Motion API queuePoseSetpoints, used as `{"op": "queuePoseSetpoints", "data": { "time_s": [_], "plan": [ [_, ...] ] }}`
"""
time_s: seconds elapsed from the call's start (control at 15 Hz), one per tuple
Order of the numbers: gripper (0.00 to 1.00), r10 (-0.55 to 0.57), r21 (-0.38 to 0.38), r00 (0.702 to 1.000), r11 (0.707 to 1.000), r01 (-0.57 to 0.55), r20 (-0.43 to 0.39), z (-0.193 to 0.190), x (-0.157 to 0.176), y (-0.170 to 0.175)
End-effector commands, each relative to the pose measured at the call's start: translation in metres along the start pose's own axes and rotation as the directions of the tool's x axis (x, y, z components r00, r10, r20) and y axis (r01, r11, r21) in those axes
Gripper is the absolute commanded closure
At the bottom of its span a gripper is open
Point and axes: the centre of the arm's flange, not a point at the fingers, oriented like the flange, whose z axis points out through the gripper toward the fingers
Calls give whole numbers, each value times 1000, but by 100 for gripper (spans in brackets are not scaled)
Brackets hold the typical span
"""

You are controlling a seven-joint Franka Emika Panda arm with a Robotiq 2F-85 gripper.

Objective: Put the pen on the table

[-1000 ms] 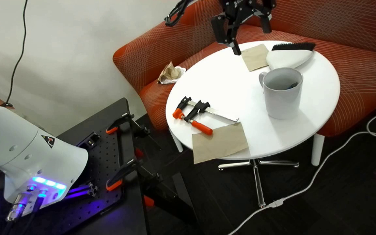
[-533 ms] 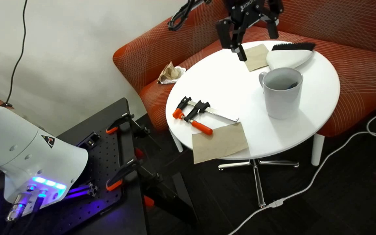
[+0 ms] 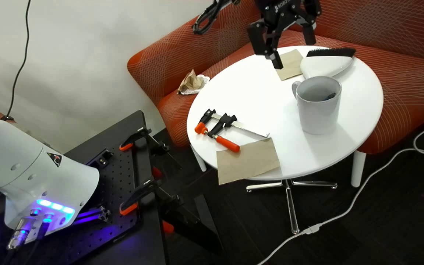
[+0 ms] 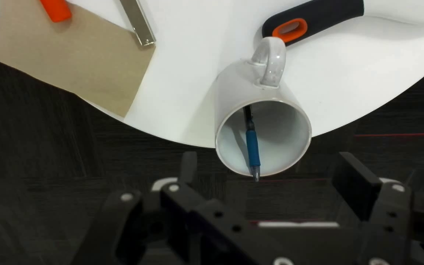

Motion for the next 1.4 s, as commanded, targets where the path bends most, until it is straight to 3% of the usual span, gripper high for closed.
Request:
{"op": "queuePoseSetpoints", "data": {
  "time_s": [0.0, 0.07, 0.4, 0.73, 1.0, 1.33],
  "plan": [
    [37, -40, 13, 999, 999, 40, 16, 5, 12, -9],
    [46, -55, 9, 998, 998, 55, 21, 7, 14, -10],
    [63, -72, 3, 997, 997, 72, 28, 23, 26, -16],
    [61, -59, -18, 998, 998, 60, 26, 44, 34, -24],
    [73, -47, -36, 998, 998, 48, 28, 59, 34, -28],
    [69, -33, -61, 999, 998, 35, 33, 77, 35, -29]
  ]
}}
